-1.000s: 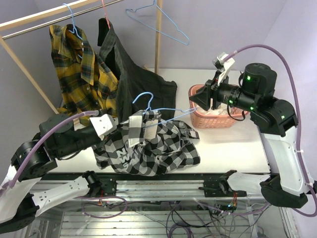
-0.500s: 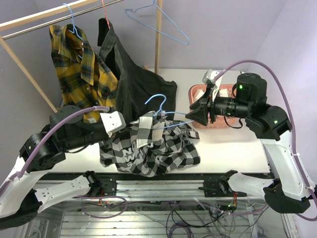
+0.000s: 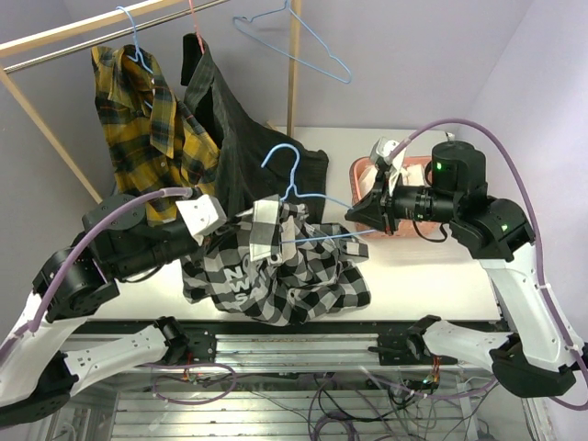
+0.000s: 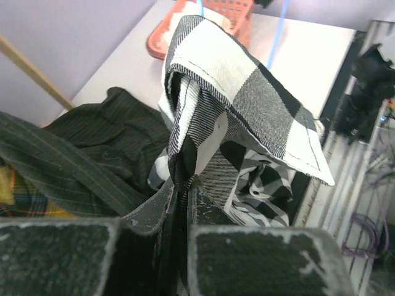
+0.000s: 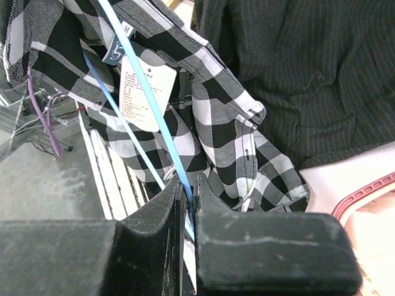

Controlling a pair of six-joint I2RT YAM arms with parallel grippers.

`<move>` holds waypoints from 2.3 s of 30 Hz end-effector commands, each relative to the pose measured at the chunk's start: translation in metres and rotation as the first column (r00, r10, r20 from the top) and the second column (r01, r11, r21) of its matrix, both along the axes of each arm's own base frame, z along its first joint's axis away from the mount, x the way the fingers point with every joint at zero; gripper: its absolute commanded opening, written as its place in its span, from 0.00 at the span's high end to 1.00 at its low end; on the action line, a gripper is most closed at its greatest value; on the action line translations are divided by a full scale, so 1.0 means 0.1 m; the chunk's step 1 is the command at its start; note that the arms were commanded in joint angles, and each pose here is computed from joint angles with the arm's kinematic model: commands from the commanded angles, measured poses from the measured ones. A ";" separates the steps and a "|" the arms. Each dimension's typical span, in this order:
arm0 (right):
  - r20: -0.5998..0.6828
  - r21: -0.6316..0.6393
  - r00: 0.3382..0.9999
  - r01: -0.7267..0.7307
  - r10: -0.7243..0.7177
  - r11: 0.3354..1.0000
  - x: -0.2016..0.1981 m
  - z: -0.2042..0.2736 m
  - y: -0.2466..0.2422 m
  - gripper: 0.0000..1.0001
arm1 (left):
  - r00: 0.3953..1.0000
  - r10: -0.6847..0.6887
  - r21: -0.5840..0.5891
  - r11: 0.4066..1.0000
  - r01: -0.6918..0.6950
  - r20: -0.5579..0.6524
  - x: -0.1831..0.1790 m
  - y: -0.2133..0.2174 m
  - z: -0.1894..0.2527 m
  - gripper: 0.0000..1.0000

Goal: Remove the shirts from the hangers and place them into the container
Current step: Remove the shirt from the hanger.

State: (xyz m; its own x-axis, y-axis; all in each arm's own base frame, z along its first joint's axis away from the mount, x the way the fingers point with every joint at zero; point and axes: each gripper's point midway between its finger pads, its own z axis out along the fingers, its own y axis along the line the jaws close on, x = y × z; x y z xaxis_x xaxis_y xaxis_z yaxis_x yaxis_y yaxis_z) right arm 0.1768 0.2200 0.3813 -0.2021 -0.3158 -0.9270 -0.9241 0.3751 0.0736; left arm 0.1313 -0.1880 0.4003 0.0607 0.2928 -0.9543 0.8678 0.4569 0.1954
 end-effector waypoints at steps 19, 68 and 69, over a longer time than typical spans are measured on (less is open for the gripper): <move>0.049 -0.223 0.755 0.646 -0.653 0.730 0.57 -0.08 -0.98 1.00 | 0.932 0.358 0.126 0.928 -0.349 -0.052 1.27 -0.68 -0.43 0.58; 0.258 -0.103 0.470 0.882 -0.844 0.460 -0.09 0.21 -2.13 1.00 | 0.806 0.592 -0.041 0.805 -0.591 0.000 1.11 0.18 0.11 0.71; 0.253 -0.092 0.464 0.885 -0.849 0.456 -0.11 0.23 -2.15 1.00 | 0.811 0.585 -0.041 0.810 -0.585 -0.004 1.12 0.14 0.13 0.71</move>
